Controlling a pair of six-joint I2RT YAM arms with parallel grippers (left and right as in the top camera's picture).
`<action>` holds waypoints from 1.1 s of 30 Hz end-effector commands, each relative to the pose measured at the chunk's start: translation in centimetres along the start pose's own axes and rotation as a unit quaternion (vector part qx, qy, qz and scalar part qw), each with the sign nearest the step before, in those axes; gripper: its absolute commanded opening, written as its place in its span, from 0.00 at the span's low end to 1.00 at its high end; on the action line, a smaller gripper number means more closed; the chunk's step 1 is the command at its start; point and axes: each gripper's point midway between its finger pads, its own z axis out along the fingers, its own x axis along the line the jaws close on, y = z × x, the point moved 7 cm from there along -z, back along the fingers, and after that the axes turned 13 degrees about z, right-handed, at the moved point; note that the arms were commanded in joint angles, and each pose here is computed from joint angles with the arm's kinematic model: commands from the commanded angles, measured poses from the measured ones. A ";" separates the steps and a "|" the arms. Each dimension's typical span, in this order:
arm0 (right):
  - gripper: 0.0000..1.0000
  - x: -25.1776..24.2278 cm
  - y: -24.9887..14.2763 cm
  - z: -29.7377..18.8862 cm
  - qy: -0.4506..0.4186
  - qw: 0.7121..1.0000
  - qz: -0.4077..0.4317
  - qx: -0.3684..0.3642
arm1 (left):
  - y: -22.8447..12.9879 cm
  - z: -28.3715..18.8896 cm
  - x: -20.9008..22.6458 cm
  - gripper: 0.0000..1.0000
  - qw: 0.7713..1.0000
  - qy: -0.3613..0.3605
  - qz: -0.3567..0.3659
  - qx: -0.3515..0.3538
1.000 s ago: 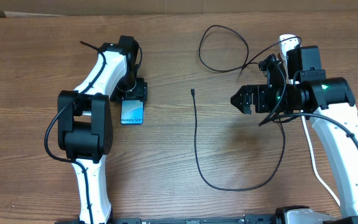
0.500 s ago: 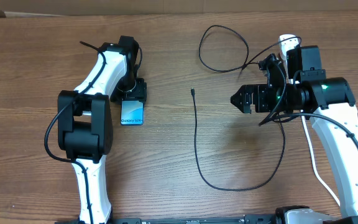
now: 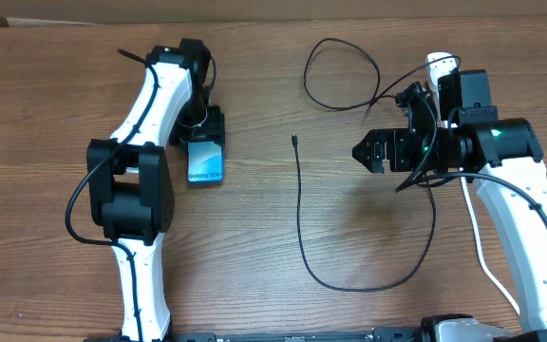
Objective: Plug charger to phone and switch on socket
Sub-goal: 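Lower the left gripper and grasp the phone's bottom edge, then lift the phone upright with the left gripper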
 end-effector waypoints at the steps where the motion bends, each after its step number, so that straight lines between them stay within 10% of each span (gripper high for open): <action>1: 1.00 0.6 0.5 -0.5 0.008 1.000 -0.006 -0.010 | 0.3 -1.6 -1.0 0.52 0.999 -0.034 -0.018 -0.012; 15: 1.00 0.6 0.4 -0.4 0.008 1.000 -0.005 -0.008 | -0.2 -3.1 -4.6 0.44 0.974 -0.219 -0.058 0.015; 25: 1.00 0.5 0.4 -0.4 0.008 1.000 -0.005 -0.008 | -0.4 -4.3 -5.7 0.06 0.942 -0.320 -0.094 0.038; 33: 1.00 0.5 0.4 -0.4 0.008 1.000 -0.005 -0.008 | -1.0 -4.9 -6.4 0.04 0.914 -0.357 -0.168 0.088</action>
